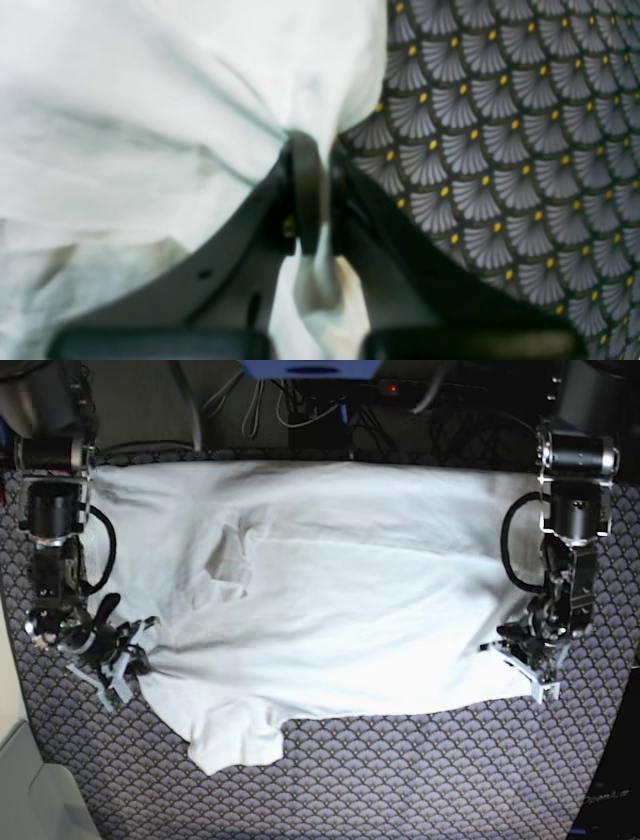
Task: Fold the T-shirt properly
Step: 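Lift the side edges and fold them toward the collar with both grippers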
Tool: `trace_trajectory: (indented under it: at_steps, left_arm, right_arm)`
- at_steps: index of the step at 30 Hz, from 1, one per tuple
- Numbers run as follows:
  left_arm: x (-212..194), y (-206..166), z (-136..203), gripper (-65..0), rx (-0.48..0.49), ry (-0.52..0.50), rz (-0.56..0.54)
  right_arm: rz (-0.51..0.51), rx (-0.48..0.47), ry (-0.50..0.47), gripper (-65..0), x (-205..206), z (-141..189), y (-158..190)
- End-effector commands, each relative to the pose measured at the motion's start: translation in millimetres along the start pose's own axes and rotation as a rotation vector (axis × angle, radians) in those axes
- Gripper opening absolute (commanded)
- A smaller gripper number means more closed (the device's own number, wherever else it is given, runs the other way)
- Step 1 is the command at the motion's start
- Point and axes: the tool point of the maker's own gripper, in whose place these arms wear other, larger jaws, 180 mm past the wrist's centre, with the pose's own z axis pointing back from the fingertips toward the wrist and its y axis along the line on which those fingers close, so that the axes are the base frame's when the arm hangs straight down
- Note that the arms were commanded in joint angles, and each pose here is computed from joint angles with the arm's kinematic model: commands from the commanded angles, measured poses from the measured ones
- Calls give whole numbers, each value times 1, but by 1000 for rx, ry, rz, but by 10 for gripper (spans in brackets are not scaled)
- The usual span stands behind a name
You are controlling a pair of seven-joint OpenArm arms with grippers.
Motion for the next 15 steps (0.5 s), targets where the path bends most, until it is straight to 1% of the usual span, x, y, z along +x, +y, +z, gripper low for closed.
trace_trajectory:
  at_steps: [1,3,6,9,12,13,15]
  left_arm:
    - [34,2,7,-644,3,-88,-10]
    - [39,2,10,-644,-1,-104,-10]
    - [40,17,17,-644,21,-129,37]
    - [45,26,21,-644,33,-151,72]
    - [46,27,21,-644,34,-153,73]
    - [47,33,23,-644,44,-154,69]
    - [48,34,24,-644,46,-155,68]
  right_arm:
    - [25,-34,-65,-650,22,11,-14]
    - [58,-34,-80,-650,23,17,-6]
    - [106,-35,-107,-650,27,27,4]
    - [104,-69,-138,-650,29,41,-1]
    - [102,-98,-165,-650,35,50,-7]
    - [104,-106,-171,-650,37,53,-10]
    - [95,-117,-171,-650,33,56,-13]
